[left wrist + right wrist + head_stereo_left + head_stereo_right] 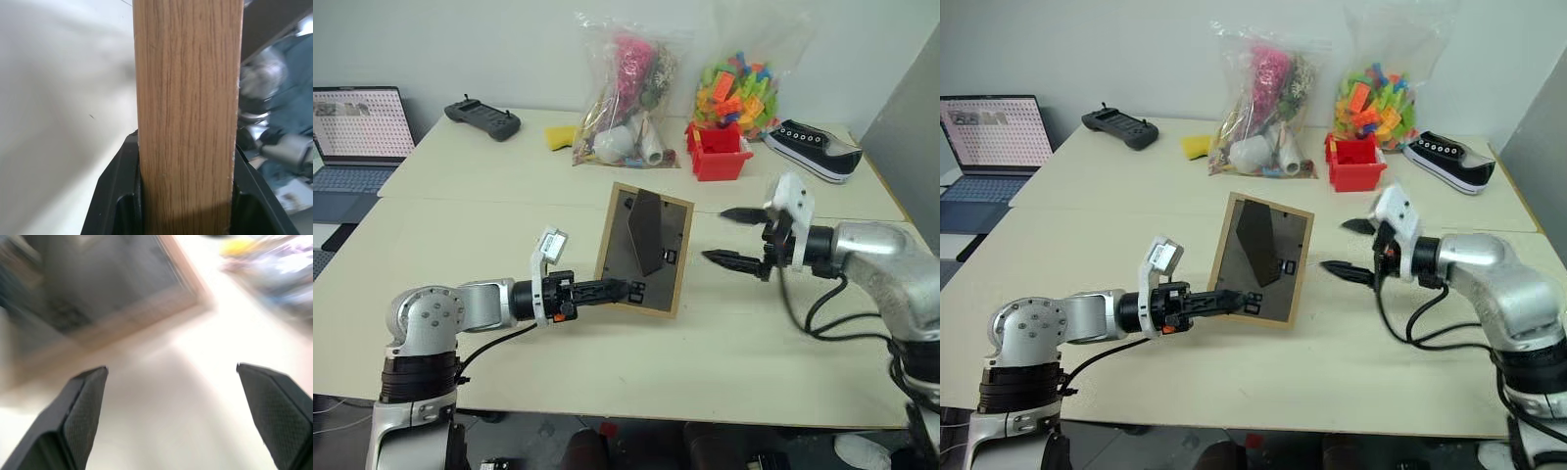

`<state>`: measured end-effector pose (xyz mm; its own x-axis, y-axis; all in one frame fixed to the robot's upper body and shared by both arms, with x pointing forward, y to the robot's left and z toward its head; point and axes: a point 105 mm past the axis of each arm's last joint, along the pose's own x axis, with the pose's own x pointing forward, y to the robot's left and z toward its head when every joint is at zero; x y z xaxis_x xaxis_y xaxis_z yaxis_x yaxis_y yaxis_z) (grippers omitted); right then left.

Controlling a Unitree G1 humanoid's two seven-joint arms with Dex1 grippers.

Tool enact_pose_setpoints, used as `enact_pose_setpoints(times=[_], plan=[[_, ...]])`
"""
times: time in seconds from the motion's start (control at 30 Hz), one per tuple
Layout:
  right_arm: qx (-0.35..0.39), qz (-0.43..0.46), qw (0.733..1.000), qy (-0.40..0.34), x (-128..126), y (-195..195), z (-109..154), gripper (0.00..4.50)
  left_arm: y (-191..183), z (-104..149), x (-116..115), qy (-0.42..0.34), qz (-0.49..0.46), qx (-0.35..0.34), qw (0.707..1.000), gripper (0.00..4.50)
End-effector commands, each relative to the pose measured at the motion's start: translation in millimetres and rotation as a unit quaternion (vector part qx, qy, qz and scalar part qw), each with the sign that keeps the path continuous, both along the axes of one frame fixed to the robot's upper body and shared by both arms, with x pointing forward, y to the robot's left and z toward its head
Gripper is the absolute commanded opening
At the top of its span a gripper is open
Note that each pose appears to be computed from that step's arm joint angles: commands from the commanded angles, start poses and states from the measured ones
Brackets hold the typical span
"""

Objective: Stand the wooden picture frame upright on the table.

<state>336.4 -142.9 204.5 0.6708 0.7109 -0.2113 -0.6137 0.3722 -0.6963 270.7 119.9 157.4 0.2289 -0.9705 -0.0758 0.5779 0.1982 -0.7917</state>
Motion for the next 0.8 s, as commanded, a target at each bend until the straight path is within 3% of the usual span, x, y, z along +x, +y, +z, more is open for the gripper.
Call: enact_pose_setpoints(times=[0.03, 0.13, 0.23, 0.47, 0.57, 0.8], plan=[[-0.152, 0.073, 0.946, -0.277, -5, 8, 7, 4.45, -5, 21, -5, 0.019, -0.034, -0.062, 0.997, 1.29], [-0.189, 0.113, 0.908, -0.356, -5, 13, -1, 4.45, -8, 24, -4, 0.036, -0.037, -0.076, 0.996, 1.29], [-0.186, 0.135, 0.868, -0.439, -3, 29, 10, 4.45, -14, 22, -9, 0.047, -0.048, -0.072, 0.995, 1.29], [-0.127, 0.205, 0.834, -0.496, -13, 64, 24, 4.45, -24, 18, -20, 0.069, -0.047, -0.065, 0.994, 1.29], [-0.112, 0.225, 0.835, -0.489, -18, 65, 24, 4.03, -24, 18, -18, 0.070, -0.032, -0.065, 0.995, 1.29], [-0.116, 0.237, 0.833, -0.487, -20, 63, 20, 2.37, -26, 19, -18, 0.061, -0.023, -0.065, 0.996, 1.29]])
